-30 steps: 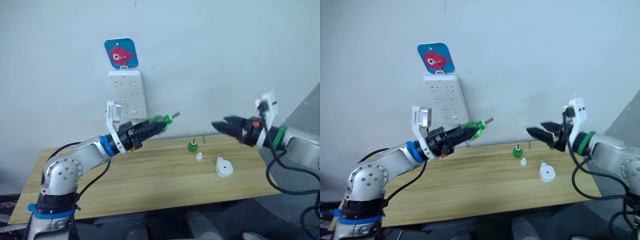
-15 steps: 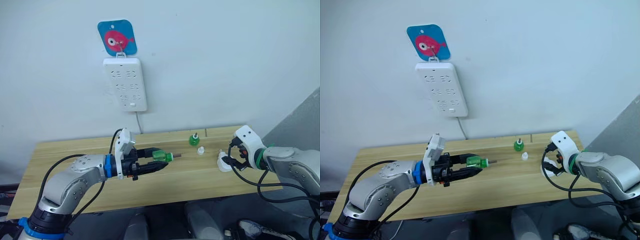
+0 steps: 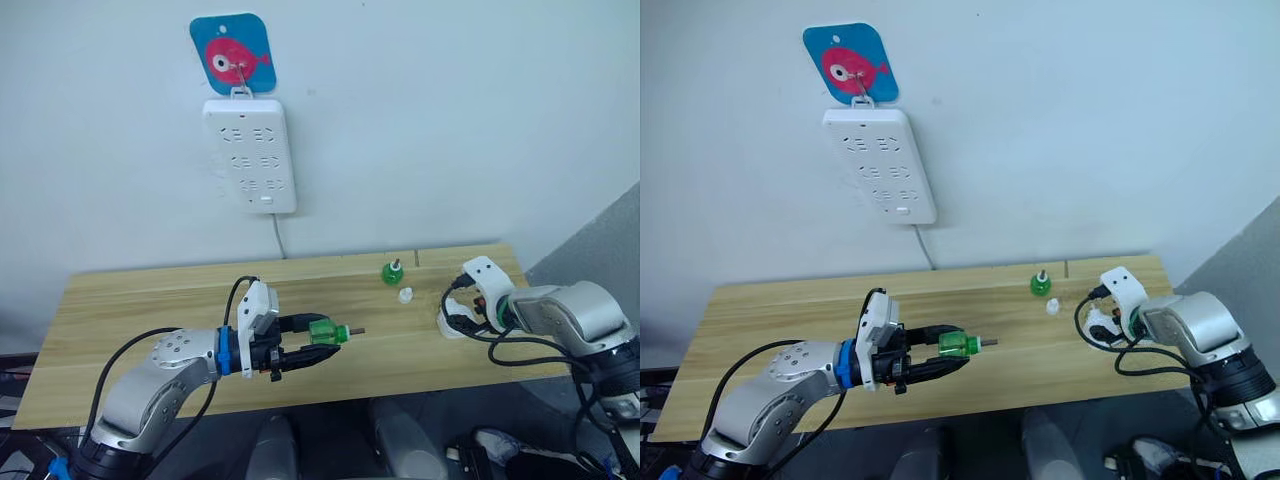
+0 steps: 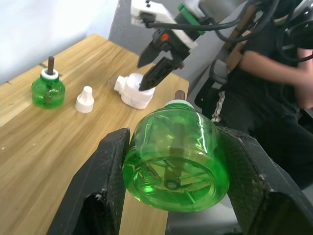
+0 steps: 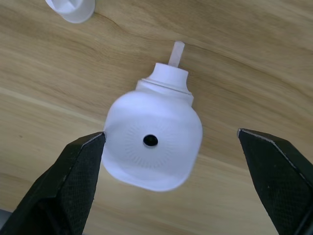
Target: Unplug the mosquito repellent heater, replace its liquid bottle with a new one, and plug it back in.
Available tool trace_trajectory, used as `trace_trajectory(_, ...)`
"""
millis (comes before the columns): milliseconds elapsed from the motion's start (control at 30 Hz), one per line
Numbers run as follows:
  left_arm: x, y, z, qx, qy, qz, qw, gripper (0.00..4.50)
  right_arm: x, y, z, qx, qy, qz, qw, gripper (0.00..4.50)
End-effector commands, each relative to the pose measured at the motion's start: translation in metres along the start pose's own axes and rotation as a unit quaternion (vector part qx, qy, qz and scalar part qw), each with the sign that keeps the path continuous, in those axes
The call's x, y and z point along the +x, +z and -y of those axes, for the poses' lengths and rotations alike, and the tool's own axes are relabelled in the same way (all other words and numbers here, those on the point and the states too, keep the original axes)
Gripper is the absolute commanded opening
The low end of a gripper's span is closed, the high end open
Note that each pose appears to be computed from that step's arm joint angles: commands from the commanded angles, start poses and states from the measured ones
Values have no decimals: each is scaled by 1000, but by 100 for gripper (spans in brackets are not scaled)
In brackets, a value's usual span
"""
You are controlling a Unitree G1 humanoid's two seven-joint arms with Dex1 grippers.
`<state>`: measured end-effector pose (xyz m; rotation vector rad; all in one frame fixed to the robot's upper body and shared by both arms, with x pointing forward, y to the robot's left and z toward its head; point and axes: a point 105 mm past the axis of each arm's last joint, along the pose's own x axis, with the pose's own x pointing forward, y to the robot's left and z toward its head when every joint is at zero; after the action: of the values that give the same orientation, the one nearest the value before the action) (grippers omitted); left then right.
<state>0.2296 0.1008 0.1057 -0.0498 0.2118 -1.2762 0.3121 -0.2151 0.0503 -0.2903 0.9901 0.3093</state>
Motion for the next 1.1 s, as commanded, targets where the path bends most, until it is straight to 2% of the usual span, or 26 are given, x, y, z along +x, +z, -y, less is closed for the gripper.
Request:
trace_trajectory(33, 3, 6, 8, 22, -7, 10, 1000, 238, -2, 1, 4, 11, -7, -7, 1000, 450)
trace_trajectory(333, 3, 8, 8, 21, -1, 14, 1000, 238, 0, 0, -1, 33, -1, -21, 999, 450)
trace_trajectory(467, 6, 10, 8, 21, -2, 17, 1000, 238, 7, 1, 4, 35, -22, -14, 999, 450)
trace_trajectory(833, 8, 13, 8, 26, -5, 16, 1000, 238, 14, -2, -9, 41, -1, -24, 999, 450)
trace_trajectory(933, 8, 14, 8, 27, -4, 16, 1000, 238, 16, -4, -8, 36, -4, -24, 999, 397)
trace_trajectory(1033, 8, 15, 8, 26, -3, 16, 1000, 238, 16, -4, -8, 39, -4, -24, 999, 303)
trace_trajectory(1100, 8, 15, 8, 26, -2, 15, 1000, 238, 14, -4, -8, 39, -2, -22, 999, 303)
